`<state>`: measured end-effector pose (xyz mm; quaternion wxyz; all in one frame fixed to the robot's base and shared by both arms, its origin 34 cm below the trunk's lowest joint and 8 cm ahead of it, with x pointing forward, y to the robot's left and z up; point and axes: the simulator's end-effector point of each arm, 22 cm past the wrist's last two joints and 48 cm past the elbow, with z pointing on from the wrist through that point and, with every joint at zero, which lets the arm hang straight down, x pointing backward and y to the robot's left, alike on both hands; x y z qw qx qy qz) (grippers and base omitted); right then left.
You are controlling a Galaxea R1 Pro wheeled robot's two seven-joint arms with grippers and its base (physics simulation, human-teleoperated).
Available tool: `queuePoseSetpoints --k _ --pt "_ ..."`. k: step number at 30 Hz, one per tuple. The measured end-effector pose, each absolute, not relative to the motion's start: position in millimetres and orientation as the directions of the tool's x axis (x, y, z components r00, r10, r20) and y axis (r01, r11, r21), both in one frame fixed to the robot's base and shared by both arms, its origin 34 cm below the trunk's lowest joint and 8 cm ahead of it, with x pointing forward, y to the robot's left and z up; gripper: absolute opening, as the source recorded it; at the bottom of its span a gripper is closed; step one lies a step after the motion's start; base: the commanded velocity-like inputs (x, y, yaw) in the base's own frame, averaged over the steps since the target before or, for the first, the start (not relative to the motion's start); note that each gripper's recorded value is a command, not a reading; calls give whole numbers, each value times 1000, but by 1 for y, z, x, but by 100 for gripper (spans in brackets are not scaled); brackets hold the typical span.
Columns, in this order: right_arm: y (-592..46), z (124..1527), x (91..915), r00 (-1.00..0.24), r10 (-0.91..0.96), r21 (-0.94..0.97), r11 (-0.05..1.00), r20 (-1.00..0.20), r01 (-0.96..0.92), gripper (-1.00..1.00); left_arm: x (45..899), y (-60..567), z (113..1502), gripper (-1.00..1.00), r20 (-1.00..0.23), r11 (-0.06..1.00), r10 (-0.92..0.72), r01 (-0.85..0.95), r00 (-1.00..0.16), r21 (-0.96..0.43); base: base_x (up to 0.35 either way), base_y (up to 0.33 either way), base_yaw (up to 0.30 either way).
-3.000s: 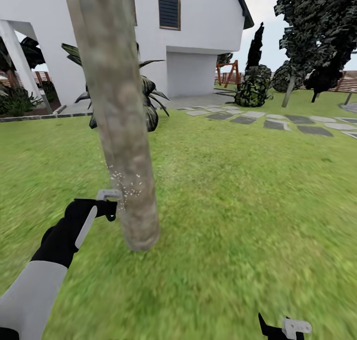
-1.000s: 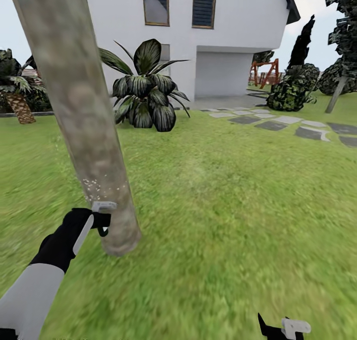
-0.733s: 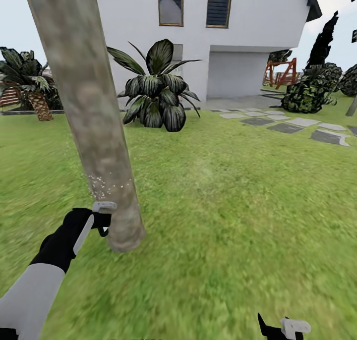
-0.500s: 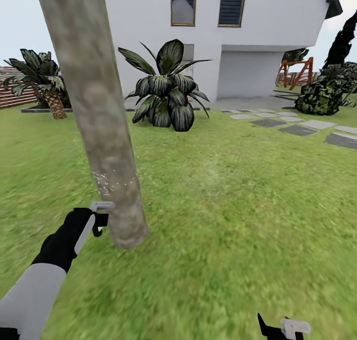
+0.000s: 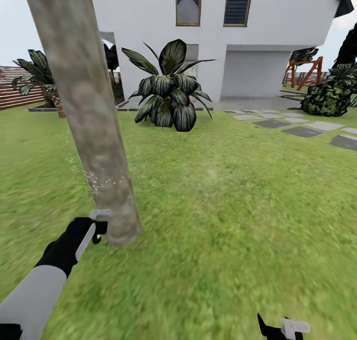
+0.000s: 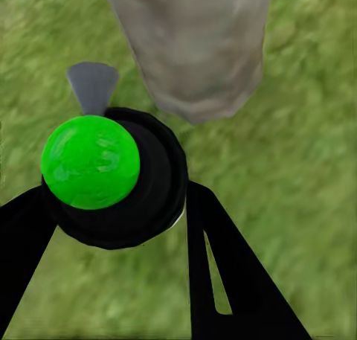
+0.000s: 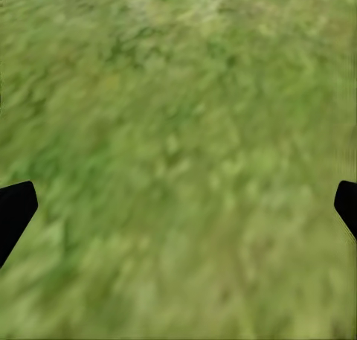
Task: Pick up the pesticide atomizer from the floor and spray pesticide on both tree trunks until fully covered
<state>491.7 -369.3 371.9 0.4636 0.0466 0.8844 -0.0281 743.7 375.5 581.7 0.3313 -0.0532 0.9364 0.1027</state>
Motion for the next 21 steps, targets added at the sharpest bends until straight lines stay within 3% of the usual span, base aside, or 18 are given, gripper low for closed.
queuePoseSetpoints --k 14,21 --pt "-371 372 492 -566 55 -9 994 -823 109 100 743 388 583 -100 -641 968 -96 -222 -761 119 86 -273 31" --pt "-370 372 492 -566 55 -8 994 -823 109 100 742 388 582 -100 -640 968 -92 -220 -763 123 19 -273 256"
